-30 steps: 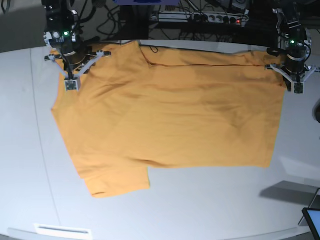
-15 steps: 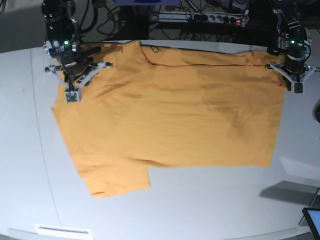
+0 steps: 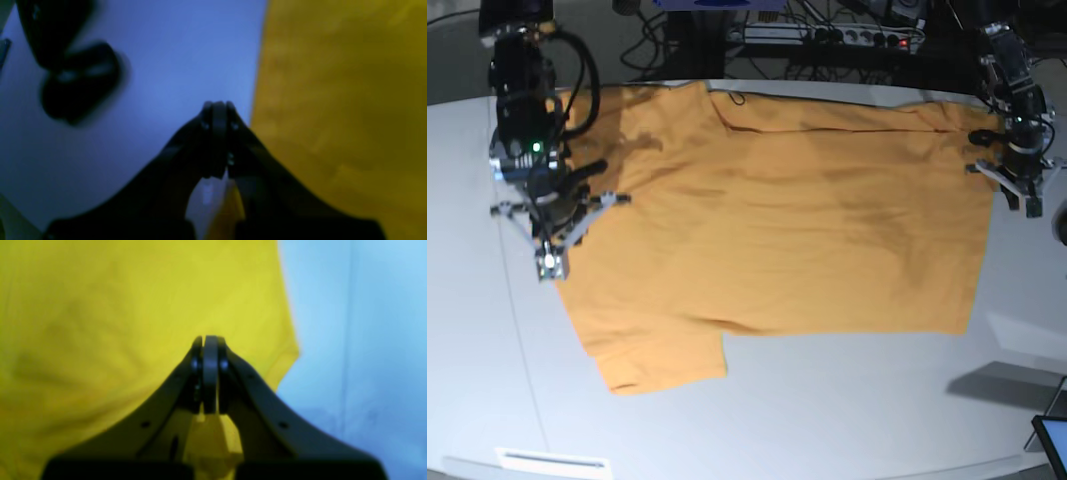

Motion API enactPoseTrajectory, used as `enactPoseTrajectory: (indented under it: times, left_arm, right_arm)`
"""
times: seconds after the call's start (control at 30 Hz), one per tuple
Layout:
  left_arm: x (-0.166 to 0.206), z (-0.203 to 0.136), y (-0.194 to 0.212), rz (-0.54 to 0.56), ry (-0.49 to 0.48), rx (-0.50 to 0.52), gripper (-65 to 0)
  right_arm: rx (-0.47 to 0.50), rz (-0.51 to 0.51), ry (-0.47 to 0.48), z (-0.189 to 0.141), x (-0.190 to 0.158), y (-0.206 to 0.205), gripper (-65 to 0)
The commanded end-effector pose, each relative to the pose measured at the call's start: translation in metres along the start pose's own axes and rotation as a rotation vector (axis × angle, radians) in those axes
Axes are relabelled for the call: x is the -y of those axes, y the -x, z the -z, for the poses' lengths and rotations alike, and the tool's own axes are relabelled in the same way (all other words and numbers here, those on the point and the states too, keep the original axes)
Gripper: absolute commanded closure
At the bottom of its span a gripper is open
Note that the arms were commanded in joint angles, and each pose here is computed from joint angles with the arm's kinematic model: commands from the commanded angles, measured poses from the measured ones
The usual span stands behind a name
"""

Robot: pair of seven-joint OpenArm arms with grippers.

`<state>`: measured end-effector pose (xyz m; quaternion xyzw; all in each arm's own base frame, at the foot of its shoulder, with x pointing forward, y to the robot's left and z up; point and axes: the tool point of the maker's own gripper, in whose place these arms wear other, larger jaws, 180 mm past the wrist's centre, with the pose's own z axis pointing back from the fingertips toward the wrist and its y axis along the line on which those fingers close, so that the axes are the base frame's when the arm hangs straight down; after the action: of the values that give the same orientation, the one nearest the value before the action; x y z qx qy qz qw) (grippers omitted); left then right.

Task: Fold the T-shirt properly
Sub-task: 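Swing the left gripper away from the shirt beside the table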

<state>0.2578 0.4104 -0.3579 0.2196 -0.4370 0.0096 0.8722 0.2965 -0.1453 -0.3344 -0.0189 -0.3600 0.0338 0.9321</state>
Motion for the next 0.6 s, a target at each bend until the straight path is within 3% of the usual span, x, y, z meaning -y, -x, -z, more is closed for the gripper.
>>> enactPoseTrajectory:
  times: [0.0, 0.07, 0.17, 0.2, 0.33, 0.43, 0.57]
  left_arm:
    - [-0.01, 0.002, -0.021, 0.006, -0.021, 0.058, -0.2]
    - [-0.017, 0.006, -0.034, 0.007, -0.033, 0.08, -0.3]
    - [-0.022, 0.016, -0.048, -0.018, -0.048, 0.074, -1.2]
    - [-0.028, 0.019, -0.05, -0.01, -0.061, 0.051, -3.9]
    - [-0.024, 0.035, -0.06, 0.004, -0.06, 0.021, -25.5]
    - [-0.028, 0.043, -0.071, 0.009, -0.078, 0.027, -38.5]
    - [-0.03, 0.048, -0.088, -0.012, -0.084, 0.055, -39.6]
  right_arm:
    - [0.055, -0.006, 0.008, -0.003, 0.004, -0.021, -0.3]
    - [0.065, -0.005, 0.013, -0.001, 0.006, -0.035, -1.5]
    - [0.083, -0.041, 0.001, 0.005, 0.006, -0.05, -11.9]
    - [0.087, -0.062, -0.006, 0.006, 0.005, -0.053, -16.5]
    - [0.107, -0.086, -0.008, 0.012, 0.006, -0.067, -31.9]
    - [0.122, -0.078, 0.003, 0.024, 0.012, -0.078, -33.5]
    - [0.097, -0.113, -0.009, 0.043, 0.015, -0.08, -33.5]
